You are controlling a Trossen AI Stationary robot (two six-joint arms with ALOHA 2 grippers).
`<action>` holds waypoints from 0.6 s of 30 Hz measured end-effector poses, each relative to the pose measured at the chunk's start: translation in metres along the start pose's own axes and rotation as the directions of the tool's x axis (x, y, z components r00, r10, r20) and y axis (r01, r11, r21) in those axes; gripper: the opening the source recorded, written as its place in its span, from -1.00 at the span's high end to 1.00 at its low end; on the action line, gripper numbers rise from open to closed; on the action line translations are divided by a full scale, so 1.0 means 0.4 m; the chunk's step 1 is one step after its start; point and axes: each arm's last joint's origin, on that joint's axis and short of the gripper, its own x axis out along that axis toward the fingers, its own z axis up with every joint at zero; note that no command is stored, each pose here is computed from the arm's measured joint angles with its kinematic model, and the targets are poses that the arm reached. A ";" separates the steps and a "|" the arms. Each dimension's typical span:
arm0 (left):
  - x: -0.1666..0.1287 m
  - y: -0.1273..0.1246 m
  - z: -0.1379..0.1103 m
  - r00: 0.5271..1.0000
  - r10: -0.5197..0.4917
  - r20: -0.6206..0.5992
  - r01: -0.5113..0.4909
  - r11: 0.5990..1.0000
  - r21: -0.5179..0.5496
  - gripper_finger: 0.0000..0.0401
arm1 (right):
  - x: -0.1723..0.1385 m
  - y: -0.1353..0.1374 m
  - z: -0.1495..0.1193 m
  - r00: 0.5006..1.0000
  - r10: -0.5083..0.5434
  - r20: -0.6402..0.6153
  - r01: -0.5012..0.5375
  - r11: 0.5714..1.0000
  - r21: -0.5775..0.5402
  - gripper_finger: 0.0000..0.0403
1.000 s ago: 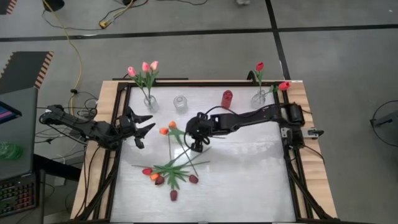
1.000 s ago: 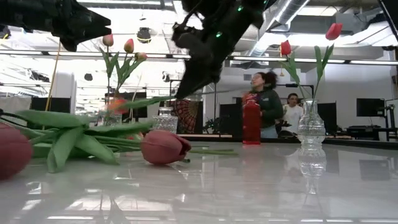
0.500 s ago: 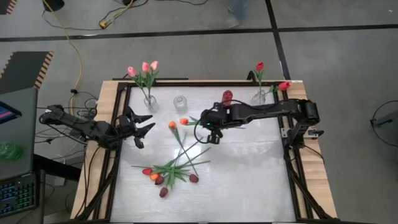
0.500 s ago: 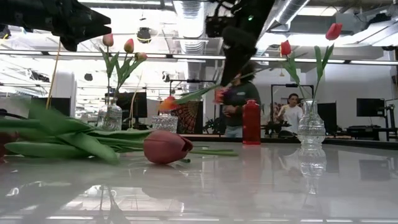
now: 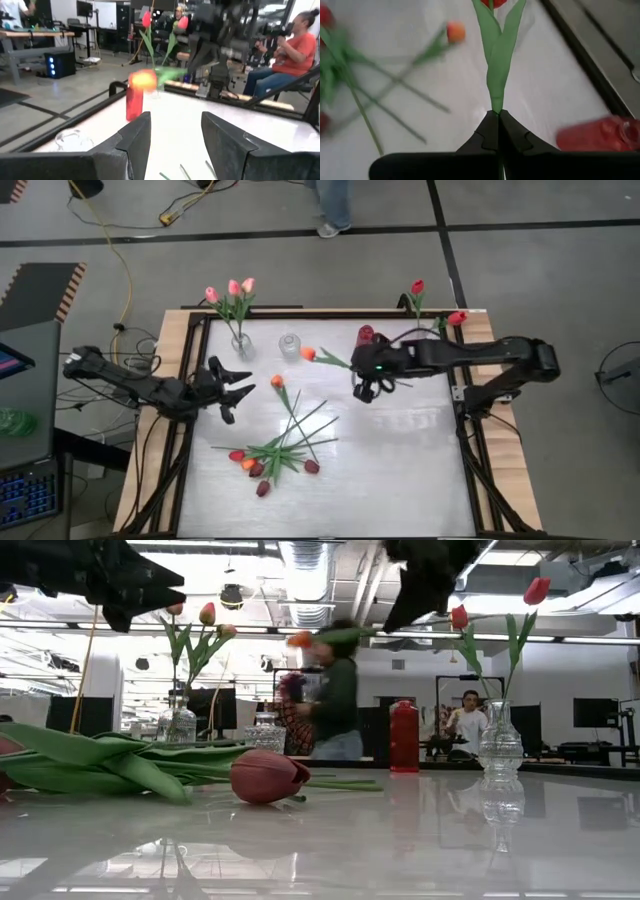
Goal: Sort flowers into vase by color
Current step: Put the orange flower into the middle transparent vase
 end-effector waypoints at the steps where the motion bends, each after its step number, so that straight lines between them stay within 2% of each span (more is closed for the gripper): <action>1: 0.005 -0.003 -0.002 1.000 0.001 -0.002 -0.001 1.000 -0.001 0.19 | -0.005 -0.003 -0.006 0.999 0.010 0.052 -0.010 1.000 0.016 0.88; 8: 0.047 -0.026 0.000 0.998 0.024 0.061 -0.023 1.000 -0.021 0.19 | 0.018 -0.006 -0.059 0.938 0.049 0.343 -0.085 0.992 0.089 0.88; 13: 0.088 -0.034 -0.008 0.994 0.024 0.102 -0.019 0.999 -0.050 0.19 | 0.051 0.004 -0.065 0.871 0.059 0.488 -0.106 0.992 0.070 0.87; 18: 0.135 -0.032 -0.024 0.990 0.022 0.142 -0.011 0.997 -0.080 0.19 | 0.089 0.019 -0.051 0.823 0.063 0.564 -0.083 0.997 0.009 0.87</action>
